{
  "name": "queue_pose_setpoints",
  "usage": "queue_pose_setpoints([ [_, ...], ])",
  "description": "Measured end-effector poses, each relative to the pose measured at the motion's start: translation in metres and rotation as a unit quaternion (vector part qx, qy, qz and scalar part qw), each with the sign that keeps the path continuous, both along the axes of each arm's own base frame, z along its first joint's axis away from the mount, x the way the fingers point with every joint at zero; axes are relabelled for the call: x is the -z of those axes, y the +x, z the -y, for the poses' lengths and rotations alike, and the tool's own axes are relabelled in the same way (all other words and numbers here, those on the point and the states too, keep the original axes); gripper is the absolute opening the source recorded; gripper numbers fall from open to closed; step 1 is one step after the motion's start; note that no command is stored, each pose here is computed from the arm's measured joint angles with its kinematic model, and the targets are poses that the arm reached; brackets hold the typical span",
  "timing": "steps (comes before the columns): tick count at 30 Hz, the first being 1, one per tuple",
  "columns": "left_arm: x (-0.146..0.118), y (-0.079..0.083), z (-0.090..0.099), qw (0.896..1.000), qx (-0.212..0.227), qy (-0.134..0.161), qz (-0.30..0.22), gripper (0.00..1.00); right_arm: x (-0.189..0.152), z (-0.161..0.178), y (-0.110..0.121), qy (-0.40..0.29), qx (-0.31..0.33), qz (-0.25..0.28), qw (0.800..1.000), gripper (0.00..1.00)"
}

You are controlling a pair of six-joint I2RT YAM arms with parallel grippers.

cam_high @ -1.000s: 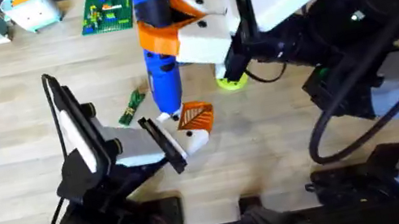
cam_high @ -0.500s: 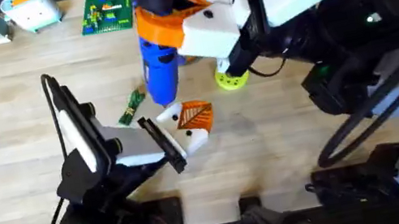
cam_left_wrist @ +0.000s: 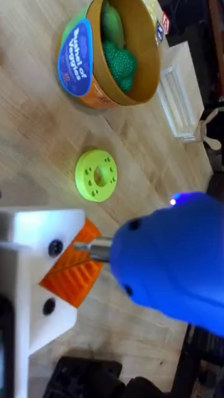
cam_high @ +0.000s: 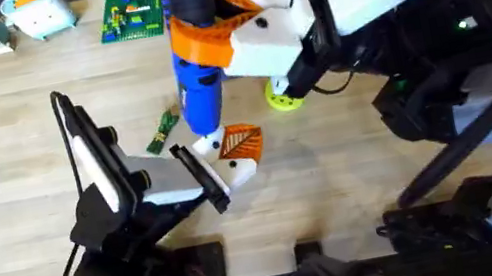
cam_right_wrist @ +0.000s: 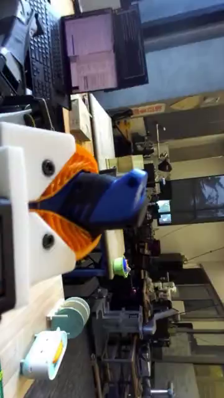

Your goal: Pick up the gripper from the table and insert it into the empty holder that is missing its gripper. Then pick up a screw, insert it into the mounting hole, and use the screwdriver to tighten it. Finally, clean up the table by picking up the vegetable and placing it into the bucket.

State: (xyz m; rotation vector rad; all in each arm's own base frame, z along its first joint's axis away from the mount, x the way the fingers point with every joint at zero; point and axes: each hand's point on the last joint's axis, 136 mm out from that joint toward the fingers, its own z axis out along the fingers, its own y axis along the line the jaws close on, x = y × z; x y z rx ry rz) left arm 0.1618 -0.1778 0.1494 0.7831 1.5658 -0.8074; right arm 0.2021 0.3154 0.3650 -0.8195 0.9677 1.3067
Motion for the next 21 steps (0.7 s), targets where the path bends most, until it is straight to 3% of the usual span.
queue_pose_setpoints([
  [16, 0.000, 0.000, 0.000, 1.000, 0.000, 0.000, 0.000, 0.011, 0.005, -0.001, 0.001, -0.011, -0.007, -0.006, 1.000, 0.023],
  [21, 0.000, 0.000, 0.000, 1.000, -0.001, 0.000, 0.000, 0.011, 0.018, -0.005, 0.005, -0.033, -0.008, -0.032, 0.999, 0.023],
])
